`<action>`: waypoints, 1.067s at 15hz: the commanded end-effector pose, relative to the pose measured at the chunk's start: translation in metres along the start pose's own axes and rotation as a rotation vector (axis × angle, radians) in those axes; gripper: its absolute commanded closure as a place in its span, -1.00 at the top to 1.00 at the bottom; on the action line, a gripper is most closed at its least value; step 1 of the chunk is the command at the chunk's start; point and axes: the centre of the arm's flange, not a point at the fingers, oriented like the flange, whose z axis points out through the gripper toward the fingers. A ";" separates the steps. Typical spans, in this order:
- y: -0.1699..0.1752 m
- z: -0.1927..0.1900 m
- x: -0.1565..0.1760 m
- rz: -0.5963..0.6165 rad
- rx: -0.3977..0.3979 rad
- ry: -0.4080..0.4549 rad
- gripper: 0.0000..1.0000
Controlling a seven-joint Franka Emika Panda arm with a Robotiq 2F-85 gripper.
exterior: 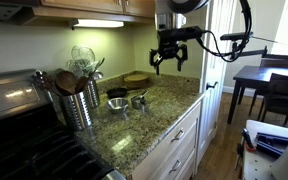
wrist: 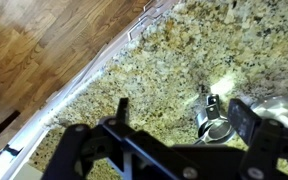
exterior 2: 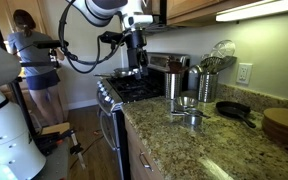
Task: Unstack the measuring cups
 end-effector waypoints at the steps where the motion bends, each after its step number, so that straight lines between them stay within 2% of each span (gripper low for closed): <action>1: -0.001 0.002 0.000 -0.001 -0.001 -0.004 1.00; 4: -0.001 -0.001 -0.001 -0.002 0.002 0.000 1.00; 8: -0.010 0.019 0.005 0.090 -0.006 -0.032 1.00; 13: -0.022 0.044 0.031 0.225 -0.021 0.006 1.00; 16: -0.033 0.061 0.055 0.274 -0.049 0.076 1.00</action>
